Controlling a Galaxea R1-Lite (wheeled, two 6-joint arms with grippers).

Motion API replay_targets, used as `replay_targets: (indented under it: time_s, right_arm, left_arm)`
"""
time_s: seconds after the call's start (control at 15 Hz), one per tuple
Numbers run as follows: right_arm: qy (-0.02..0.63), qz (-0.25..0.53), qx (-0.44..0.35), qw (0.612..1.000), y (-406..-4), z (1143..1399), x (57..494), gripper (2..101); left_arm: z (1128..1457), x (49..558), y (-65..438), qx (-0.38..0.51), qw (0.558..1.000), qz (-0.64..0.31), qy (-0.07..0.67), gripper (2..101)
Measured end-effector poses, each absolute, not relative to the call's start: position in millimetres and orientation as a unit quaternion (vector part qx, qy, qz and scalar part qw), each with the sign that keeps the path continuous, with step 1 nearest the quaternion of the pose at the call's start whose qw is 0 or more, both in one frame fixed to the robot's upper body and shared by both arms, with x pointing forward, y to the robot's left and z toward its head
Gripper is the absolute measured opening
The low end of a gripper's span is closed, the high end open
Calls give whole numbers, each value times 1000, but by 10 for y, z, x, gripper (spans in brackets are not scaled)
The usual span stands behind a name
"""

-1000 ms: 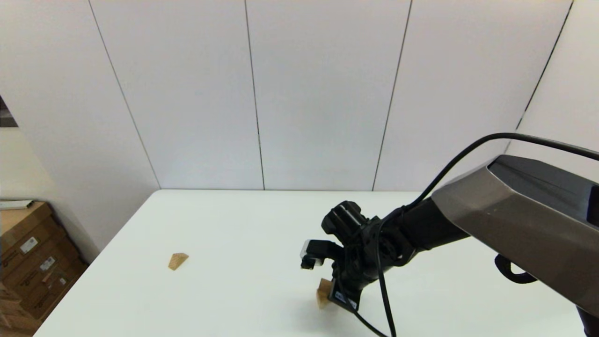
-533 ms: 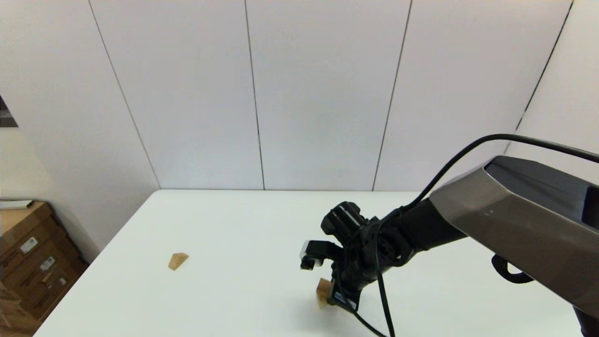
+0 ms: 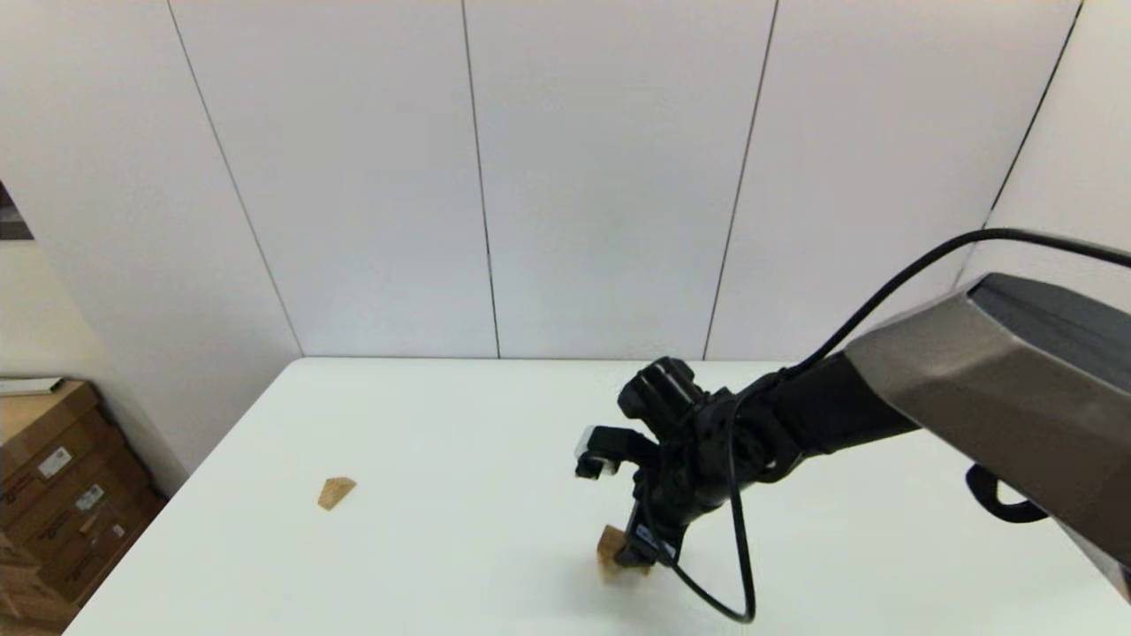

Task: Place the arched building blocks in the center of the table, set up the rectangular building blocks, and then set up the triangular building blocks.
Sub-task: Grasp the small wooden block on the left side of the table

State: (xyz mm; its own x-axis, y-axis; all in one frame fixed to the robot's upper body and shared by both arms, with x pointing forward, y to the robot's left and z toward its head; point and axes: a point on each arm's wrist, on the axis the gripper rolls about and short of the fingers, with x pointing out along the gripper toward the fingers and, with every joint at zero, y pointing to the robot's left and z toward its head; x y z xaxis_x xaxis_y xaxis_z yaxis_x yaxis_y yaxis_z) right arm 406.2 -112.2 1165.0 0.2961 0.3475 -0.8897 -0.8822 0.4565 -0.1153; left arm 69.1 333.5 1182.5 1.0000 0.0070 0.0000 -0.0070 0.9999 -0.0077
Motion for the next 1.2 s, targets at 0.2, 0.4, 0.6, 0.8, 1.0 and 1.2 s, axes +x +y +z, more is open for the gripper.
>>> replay_targets:
  time_s: [0.2, 0.4, 0.6, 0.8, 1.0, 1.2]
  right_arm:
    - [381, 382, -279, 794, -1429, 12312, 3980, 857]
    - [332, 317, -241, 855, -1867, 13070, 3627, 896]
    - [298, 227, -205, 904, -2376, 13550, 3021, 924]
    - [270, 151, -163, 937, -2840, 13643, 2381, 941]
    - [249, 91, -120, 957, -3172, 13398, 1720, 953]
    - [237, 37, -75, 968, -3342, 12945, 1200, 961]
  left_arm:
    - [11825, 691, 3335, -4, 1000, 4, 0, 978]
    - [11825, 691, 3335, -4, 1000, 3, 0, 978]
    - [11825, 691, 3335, -4, 1000, 4, 0, 978]
    - [11825, 691, 3335, -4, 1000, 3, 0, 978]
    - [11825, 691, 3335, -4, 1000, 4, 0, 977]
    - [11825, 691, 3335, -4, 1000, 4, 0, 978]
